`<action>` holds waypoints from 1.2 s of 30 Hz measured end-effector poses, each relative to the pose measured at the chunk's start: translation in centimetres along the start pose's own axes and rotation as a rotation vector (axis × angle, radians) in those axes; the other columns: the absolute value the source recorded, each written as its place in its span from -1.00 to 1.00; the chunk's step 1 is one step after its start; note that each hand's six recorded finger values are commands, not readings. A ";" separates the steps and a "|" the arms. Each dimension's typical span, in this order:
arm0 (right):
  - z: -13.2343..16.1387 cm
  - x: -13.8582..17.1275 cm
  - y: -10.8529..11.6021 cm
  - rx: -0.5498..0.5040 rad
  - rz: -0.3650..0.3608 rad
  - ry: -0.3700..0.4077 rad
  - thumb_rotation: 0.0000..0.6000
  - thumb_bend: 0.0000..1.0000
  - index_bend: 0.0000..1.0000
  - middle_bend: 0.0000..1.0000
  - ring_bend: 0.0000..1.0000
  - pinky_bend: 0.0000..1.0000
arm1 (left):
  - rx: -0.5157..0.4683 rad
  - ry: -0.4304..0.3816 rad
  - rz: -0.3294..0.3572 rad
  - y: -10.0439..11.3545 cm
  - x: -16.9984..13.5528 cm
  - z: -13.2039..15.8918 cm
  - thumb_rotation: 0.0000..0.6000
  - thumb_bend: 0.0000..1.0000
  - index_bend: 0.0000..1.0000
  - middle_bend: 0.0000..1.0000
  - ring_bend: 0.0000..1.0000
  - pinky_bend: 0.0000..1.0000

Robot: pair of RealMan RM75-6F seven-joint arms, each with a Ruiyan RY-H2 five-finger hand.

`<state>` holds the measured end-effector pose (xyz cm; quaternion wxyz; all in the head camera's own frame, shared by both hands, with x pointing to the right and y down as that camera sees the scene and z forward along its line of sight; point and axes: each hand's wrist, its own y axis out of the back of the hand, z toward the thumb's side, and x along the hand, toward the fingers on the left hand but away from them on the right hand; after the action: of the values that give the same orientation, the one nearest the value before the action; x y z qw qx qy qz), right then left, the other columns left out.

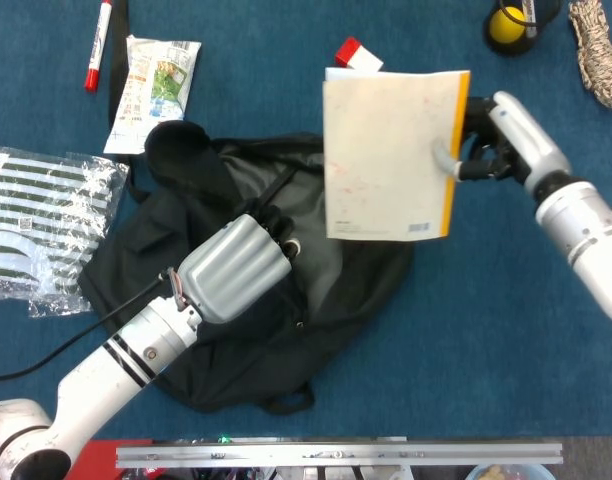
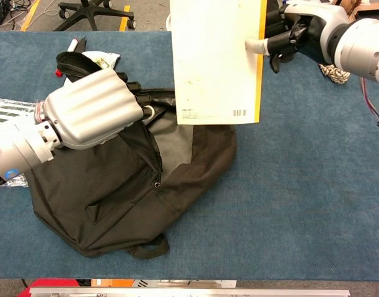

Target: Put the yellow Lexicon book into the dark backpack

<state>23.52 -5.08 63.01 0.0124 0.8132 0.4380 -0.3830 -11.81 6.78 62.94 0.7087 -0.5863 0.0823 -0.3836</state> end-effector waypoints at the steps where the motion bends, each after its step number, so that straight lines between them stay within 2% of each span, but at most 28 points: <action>1: 0.1 -0.2 -0.4 -0.008 0.006 0.001 1.00 -0.08 0.63 0.27 0.12 0.41 | 0.002 0.002 0.001 0.1 -0.1 0.0 1.00 -0.32 -0.15 -0.26 -0.30 -0.10; 9: -1.1 -1.8 -2.3 -0.064 0.022 -0.039 1.00 -0.08 0.63 0.27 0.12 0.41 | 0.010 0.014 0.000 0.3 -0.8 -0.2 1.00 -0.32 -0.15 -0.26 -0.30 -0.10; 17: -2.8 -3.6 -4.9 -0.124 0.058 -0.111 1.00 -0.08 0.63 0.27 0.12 0.41 | 0.014 0.019 -0.003 0.4 -0.9 -0.3 1.00 -0.32 -0.15 -0.26 -0.30 -0.10; 22: -3.2 -4.5 -6.9 -0.178 0.087 -0.151 1.00 -0.08 0.64 0.27 0.12 0.41 | 0.012 0.022 -0.003 0.4 -1.1 -0.3 1.00 -0.32 -0.15 -0.26 -0.30 -0.10; 31: -4.1 -5.8 -9.2 -0.248 0.102 -0.237 1.00 -0.08 0.64 0.27 0.12 0.41 | 0.023 0.041 -0.007 0.2 -1.7 -0.7 1.00 -0.32 -0.15 -0.26 -0.30 -0.10; 36: -4.3 -6.4 -10.8 -0.256 0.122 -0.258 1.00 -0.08 0.64 0.27 0.12 0.41 | 0.019 0.042 -0.004 0.3 -1.8 -0.6 1.00 -0.32 -0.15 -0.26 -0.30 -0.10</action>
<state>16.28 -1.41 73.52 0.1948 0.7742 0.4280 -0.4237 -13.25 7.49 61.85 0.7117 -0.5716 0.0924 -0.3978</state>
